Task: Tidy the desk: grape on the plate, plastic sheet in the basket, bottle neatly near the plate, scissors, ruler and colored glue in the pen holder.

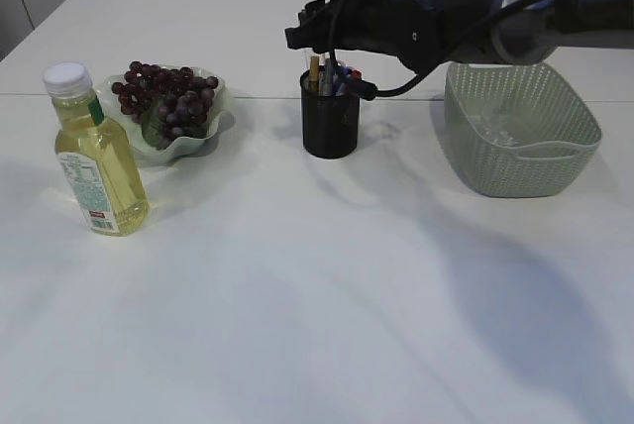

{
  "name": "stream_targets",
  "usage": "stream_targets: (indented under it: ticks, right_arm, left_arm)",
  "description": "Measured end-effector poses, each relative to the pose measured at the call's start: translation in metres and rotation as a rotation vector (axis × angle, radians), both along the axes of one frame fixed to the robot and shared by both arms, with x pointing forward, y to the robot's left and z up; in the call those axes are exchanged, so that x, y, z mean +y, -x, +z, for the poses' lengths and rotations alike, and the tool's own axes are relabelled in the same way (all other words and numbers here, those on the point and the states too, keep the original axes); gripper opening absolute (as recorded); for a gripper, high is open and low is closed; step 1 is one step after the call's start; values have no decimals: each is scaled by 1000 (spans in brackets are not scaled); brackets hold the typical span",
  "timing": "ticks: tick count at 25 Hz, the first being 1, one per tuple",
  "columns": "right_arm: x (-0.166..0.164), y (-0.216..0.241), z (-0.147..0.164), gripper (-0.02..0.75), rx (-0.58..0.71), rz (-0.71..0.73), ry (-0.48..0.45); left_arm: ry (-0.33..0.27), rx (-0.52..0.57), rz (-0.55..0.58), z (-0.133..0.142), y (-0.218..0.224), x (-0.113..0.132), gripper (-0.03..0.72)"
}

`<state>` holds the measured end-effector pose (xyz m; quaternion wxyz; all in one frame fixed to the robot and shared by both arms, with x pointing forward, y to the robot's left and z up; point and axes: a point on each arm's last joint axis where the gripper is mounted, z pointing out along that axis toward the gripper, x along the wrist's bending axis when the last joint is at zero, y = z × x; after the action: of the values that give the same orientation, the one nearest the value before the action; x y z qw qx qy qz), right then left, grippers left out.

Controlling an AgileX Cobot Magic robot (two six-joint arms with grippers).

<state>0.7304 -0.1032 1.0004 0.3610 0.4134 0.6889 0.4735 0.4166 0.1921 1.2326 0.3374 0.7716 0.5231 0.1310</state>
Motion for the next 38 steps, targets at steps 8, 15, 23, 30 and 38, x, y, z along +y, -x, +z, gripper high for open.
stream_targets:
  ticks: [8, 15, 23, 30, 38]
  right_arm:
    - [-13, 33, 54, 400, 210, -8, 45]
    - [-37, 110, 133, 383, 499, 22, 98]
    - [-55, 160, 166, 372, 650, 39, 166]
    - [-62, 179, 181, 370, 674, 34, 159]
    - [-78, 220, 197, 370, 601, 19, 103]
  left_arm:
    - [-10, -6, 5, 0, -1, 1, 242]
    - [-71, -124, 185, 5, -13, 15, 242]
    - [-211, -216, 501, 11, -23, 47, 242]
    - [-195, -86, 401, -5, -20, 63, 242]
    - [-85, 34, 239, -56, 17, 57, 242]
